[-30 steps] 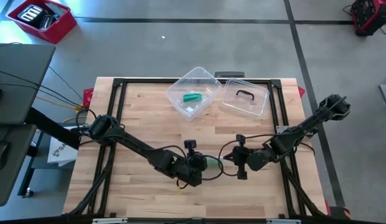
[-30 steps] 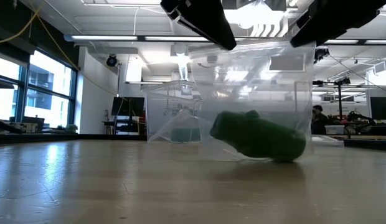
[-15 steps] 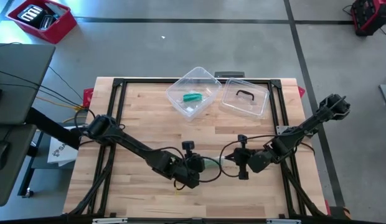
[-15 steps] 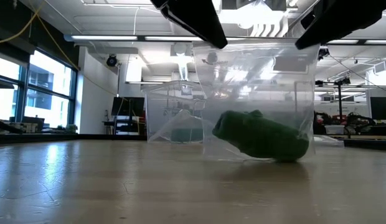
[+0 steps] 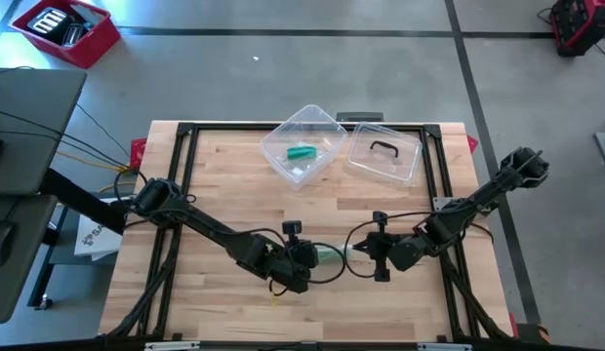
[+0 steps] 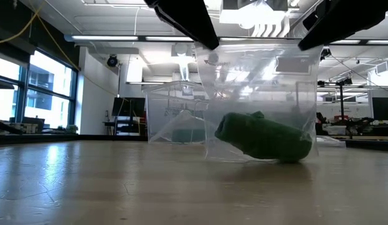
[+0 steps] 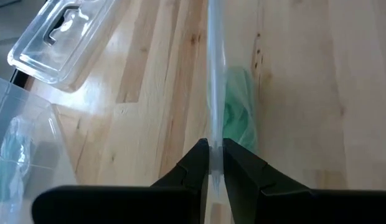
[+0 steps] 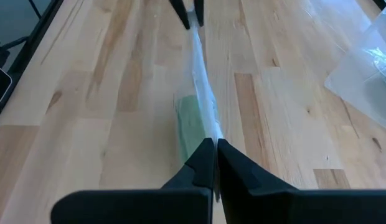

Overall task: Roll bandage
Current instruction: Close the transparent zip bag containing the green bandage, then put the transparent zip bag with the green bandage into the transparent storage box, then close the transparent storage box

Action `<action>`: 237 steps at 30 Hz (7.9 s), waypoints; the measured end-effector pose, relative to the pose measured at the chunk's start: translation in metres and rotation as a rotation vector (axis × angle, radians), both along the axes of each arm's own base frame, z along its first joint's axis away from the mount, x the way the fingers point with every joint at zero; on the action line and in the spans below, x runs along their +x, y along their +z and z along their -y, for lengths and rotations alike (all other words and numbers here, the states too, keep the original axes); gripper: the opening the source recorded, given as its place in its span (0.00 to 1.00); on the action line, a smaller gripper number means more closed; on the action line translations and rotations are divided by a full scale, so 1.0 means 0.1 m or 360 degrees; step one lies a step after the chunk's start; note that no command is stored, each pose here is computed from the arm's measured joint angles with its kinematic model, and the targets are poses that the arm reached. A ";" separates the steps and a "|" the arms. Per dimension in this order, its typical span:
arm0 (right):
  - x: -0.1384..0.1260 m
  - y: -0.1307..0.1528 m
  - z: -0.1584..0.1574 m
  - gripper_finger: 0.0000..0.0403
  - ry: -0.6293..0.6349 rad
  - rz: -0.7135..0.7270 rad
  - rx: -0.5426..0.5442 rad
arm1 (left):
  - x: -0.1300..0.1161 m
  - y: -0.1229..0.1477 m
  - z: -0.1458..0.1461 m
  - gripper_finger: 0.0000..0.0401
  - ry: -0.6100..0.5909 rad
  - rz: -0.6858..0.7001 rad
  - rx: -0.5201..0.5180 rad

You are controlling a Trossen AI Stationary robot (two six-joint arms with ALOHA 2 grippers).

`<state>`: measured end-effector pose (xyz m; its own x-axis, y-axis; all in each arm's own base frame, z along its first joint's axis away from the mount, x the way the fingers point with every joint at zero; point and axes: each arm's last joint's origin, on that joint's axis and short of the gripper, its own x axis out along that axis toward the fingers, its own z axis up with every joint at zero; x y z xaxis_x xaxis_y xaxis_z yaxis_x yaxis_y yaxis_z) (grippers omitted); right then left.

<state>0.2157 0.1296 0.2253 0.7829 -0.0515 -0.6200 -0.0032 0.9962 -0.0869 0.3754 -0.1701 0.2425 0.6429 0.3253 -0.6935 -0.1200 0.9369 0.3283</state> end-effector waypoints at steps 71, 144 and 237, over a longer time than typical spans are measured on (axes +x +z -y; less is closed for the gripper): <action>-0.31 0.63 1.08 0.40 -0.0338 0.0119 -0.0818 | 0.06 0.43 -3.39 0.04 0.0295 -0.0200 -0.0242; 0.11 -0.97 2.38 0.40 -0.0648 -0.0805 0.0594 | -0.75 1.13 -1.79 0.34 0.0220 0.0212 -0.0282; 0.72 -1.12 -0.06 0.57 0.0554 -0.0417 -0.0933 | 0.10 -1.62 -1.08 0.16 -0.0005 0.0508 -0.1235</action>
<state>0.2876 0.1359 0.1130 0.6441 -0.2079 -0.7361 -0.4050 0.7237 -0.5588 0.3855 -0.0625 0.0804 0.8463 -0.1714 -0.5044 -0.0946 0.8834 -0.4590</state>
